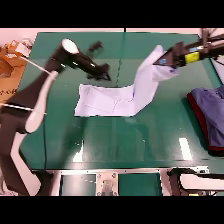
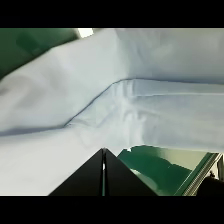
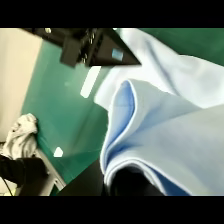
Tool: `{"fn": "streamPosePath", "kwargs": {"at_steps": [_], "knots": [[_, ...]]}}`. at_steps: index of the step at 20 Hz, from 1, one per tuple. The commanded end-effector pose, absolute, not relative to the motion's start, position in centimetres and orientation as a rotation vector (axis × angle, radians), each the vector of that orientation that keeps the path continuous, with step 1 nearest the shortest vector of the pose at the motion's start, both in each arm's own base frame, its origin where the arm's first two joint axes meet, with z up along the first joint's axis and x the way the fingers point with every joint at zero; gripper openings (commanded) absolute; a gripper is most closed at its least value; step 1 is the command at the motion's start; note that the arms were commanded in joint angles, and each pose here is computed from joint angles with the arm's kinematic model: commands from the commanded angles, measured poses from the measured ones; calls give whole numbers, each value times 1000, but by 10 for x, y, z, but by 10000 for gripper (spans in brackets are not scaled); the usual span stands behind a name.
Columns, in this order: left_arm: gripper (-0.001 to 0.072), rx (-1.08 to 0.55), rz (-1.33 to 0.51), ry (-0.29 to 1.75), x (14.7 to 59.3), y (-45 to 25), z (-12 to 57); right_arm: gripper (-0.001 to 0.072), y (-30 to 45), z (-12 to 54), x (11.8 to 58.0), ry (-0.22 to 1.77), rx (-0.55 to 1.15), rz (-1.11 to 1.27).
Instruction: Fold the shirts.
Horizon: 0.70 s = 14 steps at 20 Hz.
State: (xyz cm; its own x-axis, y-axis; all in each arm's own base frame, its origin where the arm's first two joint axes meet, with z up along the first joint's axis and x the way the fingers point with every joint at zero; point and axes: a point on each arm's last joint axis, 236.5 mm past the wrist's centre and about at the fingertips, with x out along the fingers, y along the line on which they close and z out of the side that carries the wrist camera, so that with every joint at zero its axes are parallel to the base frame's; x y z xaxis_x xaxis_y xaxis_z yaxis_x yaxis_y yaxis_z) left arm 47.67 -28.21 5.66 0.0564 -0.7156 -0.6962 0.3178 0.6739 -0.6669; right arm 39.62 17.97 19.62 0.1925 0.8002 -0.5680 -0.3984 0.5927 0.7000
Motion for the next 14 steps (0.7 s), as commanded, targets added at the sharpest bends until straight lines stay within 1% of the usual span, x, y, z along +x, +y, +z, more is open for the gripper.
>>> {"fn": "streamPosePath", "kwargs": {"at_steps": [1, 3, 6, 7, 8, 9, 10, 12, 13, 14], "knots": [[29, -388, -719, 1316, 480, -185, 86, 16, 266, 201, 400, 1016, 495, 932], [29, -417, -673, 1317, 482, -144, 91, 16, 323, 183, 404, 1003, 539, 936], [29, -466, -602, 1295, 491, -92, 91, 17, 415, 121, 420, 965, 577, 898], [29, -477, -584, 1281, 494, -79, 91, 55, 444, 95, 426, 942, 603, 866], [29, -490, -565, 1271, 496, -68, 91, 328, 472, 68, 433, 921, 668, 819], [29, -502, -550, 1265, 497, -59, 91, 577, 490, 43, 441, 902, 733, 762], [29, -509, -538, 1260, 498, -51, 91, 589, 499, 23, 447, 906, 781, 721], [29, -514, -524, 1254, 499, -42, 91, 584, 491, 13, 454, 944, 792, 715], [29, -507, -524, 1252, 499, -41, 90, 533, 478, 20, 457, 974, 793, 737], [29, -502, -527, 1252, 499, -41, 90, 380, 461, 30, 460, 1004, 794, 759]]}}
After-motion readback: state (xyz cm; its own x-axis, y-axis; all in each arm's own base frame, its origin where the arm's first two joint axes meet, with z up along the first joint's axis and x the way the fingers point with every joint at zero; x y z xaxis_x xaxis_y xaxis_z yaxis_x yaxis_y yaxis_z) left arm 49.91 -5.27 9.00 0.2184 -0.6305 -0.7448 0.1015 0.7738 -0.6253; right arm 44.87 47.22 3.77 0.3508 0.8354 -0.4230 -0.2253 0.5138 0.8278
